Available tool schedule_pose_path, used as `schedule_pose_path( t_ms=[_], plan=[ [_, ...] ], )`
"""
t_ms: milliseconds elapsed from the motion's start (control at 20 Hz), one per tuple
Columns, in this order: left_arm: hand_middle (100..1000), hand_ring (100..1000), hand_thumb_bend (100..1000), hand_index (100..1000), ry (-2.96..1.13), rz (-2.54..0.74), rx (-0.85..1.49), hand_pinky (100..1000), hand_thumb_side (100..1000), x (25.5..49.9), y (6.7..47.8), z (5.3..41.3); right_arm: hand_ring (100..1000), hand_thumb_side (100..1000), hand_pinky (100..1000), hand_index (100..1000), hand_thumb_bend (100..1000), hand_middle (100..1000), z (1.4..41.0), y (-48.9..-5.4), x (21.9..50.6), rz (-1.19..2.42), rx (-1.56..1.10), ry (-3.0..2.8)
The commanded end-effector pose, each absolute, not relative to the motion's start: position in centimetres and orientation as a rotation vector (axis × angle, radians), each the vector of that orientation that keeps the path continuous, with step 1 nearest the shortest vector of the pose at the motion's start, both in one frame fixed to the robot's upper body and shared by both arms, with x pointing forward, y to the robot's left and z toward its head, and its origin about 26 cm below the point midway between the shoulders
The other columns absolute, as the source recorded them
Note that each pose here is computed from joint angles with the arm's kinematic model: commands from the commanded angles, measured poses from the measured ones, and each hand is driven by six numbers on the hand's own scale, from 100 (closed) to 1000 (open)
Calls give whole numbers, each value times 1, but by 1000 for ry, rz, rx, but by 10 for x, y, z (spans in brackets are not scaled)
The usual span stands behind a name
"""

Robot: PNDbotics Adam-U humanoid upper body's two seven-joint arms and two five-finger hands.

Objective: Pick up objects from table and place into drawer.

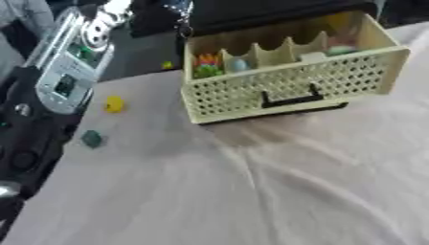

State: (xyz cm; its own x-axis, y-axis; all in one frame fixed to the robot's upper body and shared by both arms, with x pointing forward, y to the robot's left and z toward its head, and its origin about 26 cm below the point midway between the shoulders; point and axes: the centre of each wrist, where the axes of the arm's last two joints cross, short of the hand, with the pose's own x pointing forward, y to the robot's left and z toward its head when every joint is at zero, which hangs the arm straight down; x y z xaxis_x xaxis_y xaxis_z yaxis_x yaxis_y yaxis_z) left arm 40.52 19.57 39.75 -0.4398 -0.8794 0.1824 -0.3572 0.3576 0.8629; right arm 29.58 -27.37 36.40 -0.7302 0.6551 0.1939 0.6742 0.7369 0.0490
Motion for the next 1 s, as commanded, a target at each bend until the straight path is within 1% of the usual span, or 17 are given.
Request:
schedule_pose_path(
  t_ms=[50, 100, 150, 600, 800, 900, 950, 1000],
  plan=[
    [628, 460, 100, 717, -2018, -988, 1051, 246, 685, 406, 189, 406, 475, 516, 484, 690, 148, 447, 373, -269, 290, -171, -1043, -2821],
    [630, 461, 207, 717, -2025, -986, 1034, 246, 624, 407, 187, 405, 475, 493, 484, 690, 116, 447, 374, -268, 290, -171, -1035, -2825],
    [631, 463, 100, 718, -2034, -986, 1017, 247, 688, 409, 184, 404, 475, 516, 484, 690, 150, 447, 375, -267, 290, -170, -1027, -2830],
    [631, 464, 100, 714, -2137, -959, 891, 240, 702, 413, 164, 408, 472, 514, 485, 687, 156, 443, 378, -260, 290, -161, -982, -2846],
    [637, 471, 100, 722, -2181, -954, 846, 250, 707, 415, 154, 408, 472, 514, 486, 686, 156, 442, 377, -259, 291, -166, -969, -2843],
    [645, 475, 100, 744, -2198, -947, 818, 253, 717, 416, 150, 407, 472, 514, 486, 686, 157, 442, 377, -259, 291, -171, -963, -2843],
    [696, 503, 100, 797, -2199, -955, 806, 281, 742, 417, 148, 405, 472, 513, 486, 685, 158, 441, 377, -258, 291, -171, -960, -2843],
    [710, 513, 117, 810, -2195, -970, 798, 291, 756, 418, 146, 403, 472, 512, 486, 685, 158, 441, 377, -258, 291, -172, -957, -2843]
  ],
)
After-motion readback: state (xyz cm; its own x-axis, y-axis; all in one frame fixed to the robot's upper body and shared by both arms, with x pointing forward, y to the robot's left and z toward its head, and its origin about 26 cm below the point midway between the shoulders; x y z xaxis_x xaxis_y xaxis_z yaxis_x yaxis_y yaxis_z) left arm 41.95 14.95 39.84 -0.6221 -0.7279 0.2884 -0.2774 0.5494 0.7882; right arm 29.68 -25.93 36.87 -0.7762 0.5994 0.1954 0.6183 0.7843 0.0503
